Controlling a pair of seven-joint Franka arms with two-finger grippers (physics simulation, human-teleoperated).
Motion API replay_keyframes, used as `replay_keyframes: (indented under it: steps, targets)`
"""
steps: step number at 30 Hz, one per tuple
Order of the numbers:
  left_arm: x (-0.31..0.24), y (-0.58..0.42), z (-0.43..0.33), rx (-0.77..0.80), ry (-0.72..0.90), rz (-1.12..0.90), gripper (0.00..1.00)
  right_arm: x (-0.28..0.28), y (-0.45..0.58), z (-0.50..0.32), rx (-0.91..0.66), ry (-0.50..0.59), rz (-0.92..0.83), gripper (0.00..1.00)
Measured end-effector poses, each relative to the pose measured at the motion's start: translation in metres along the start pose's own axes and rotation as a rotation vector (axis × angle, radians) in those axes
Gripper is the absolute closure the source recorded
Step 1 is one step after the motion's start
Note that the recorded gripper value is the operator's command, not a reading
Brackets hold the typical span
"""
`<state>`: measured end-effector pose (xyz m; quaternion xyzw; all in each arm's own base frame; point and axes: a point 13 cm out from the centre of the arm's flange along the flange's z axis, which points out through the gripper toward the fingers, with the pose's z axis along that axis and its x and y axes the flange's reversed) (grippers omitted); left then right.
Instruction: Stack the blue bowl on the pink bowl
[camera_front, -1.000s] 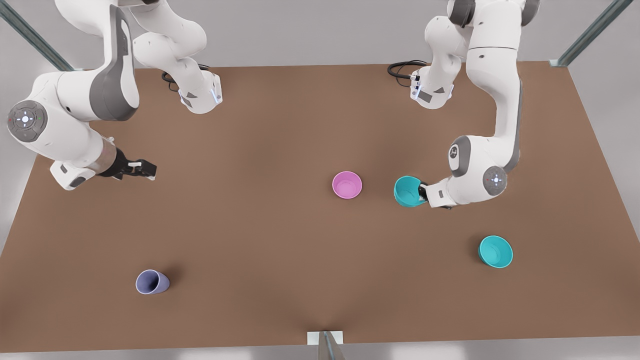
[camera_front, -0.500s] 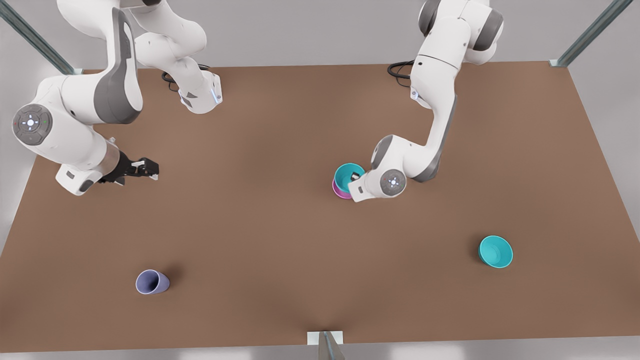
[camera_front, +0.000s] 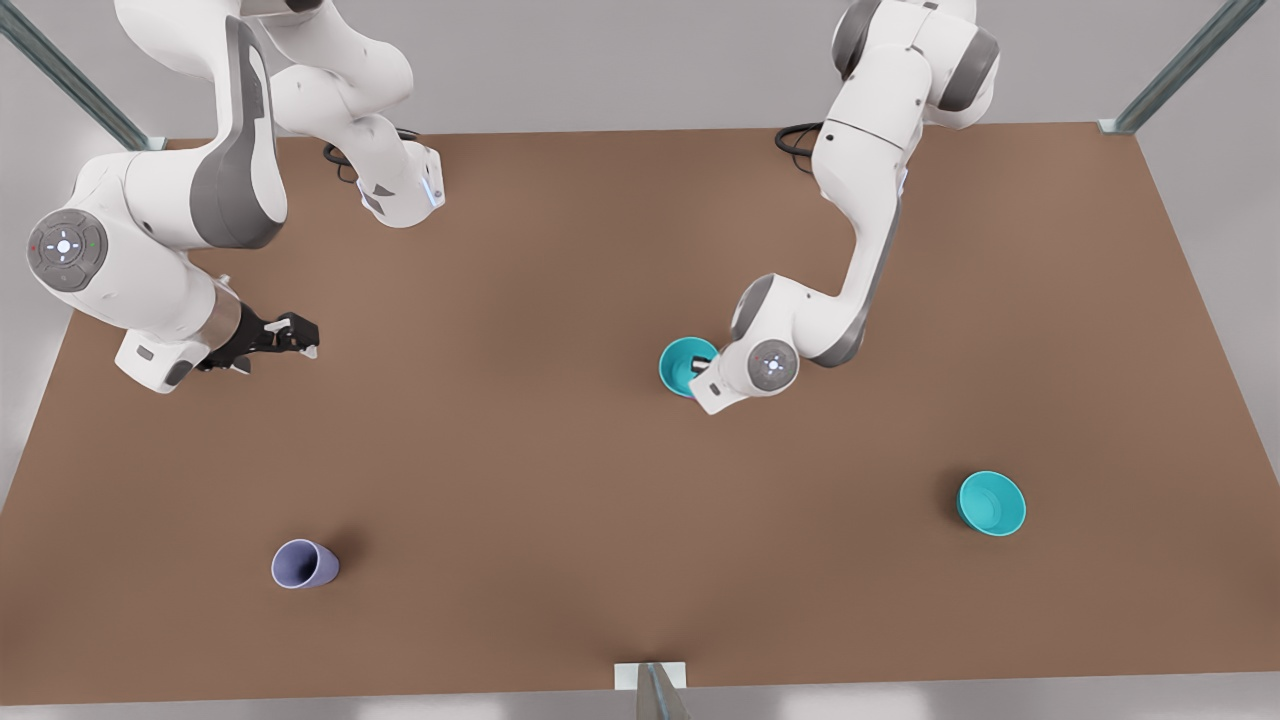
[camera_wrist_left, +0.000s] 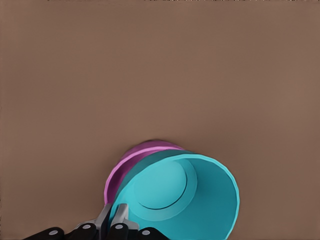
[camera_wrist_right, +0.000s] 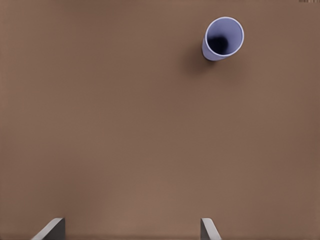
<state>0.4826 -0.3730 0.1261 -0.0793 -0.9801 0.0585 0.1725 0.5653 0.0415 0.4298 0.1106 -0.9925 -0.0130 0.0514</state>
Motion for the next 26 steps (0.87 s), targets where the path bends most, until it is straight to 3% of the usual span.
replay_keyframes:
  steps: [3, 4, 5, 8, 9, 11, 14, 19, 26]
  targets:
    - [0.004, 0.01, 0.006, -0.019, 0.01, -0.03, 0.79, 0.0, 0.0, 0.0, 0.0, 0.001, -0.008, 0.0]
    - [0.005, 0.012, 0.008, -0.024, 0.013, -0.038, 0.55, 0.0, 0.0, 0.001, 0.0, 0.001, -0.011, 0.0]
    - [0.006, 0.013, 0.009, -0.026, 0.014, -0.045, 0.0, -0.001, 0.001, 0.001, 0.001, 0.002, -0.014, 0.0]
    - [0.004, 0.013, -0.009, 0.014, 0.001, -0.07, 0.0, -0.001, 0.002, 0.001, 0.001, 0.002, -0.023, 0.0]
    - [-0.01, 0.018, -0.056, 0.054, -0.043, -0.084, 0.0, -0.001, 0.002, 0.001, 0.001, 0.001, -0.025, 0.0]
    - [-0.056, 0.087, -0.238, 0.137, -0.23, -0.16, 0.0, -0.001, 0.002, 0.001, 0.001, 0.001, -0.028, 0.0]
    - [-0.019, 0.191, -0.385, 0.071, -0.349, -0.244, 0.0, -0.001, 0.002, 0.001, 0.001, 0.001, -0.031, 0.0]
    - [0.066, 0.247, -0.392, -0.113, -0.247, -0.21, 0.0, -0.001, 0.001, 0.002, 0.002, 0.002, -0.037, 0.0]
    - [0.107, 0.254, -0.394, -0.14, -0.166, -0.156, 0.0, -0.002, 0.002, 0.002, 0.002, 0.002, -0.043, 0.0]
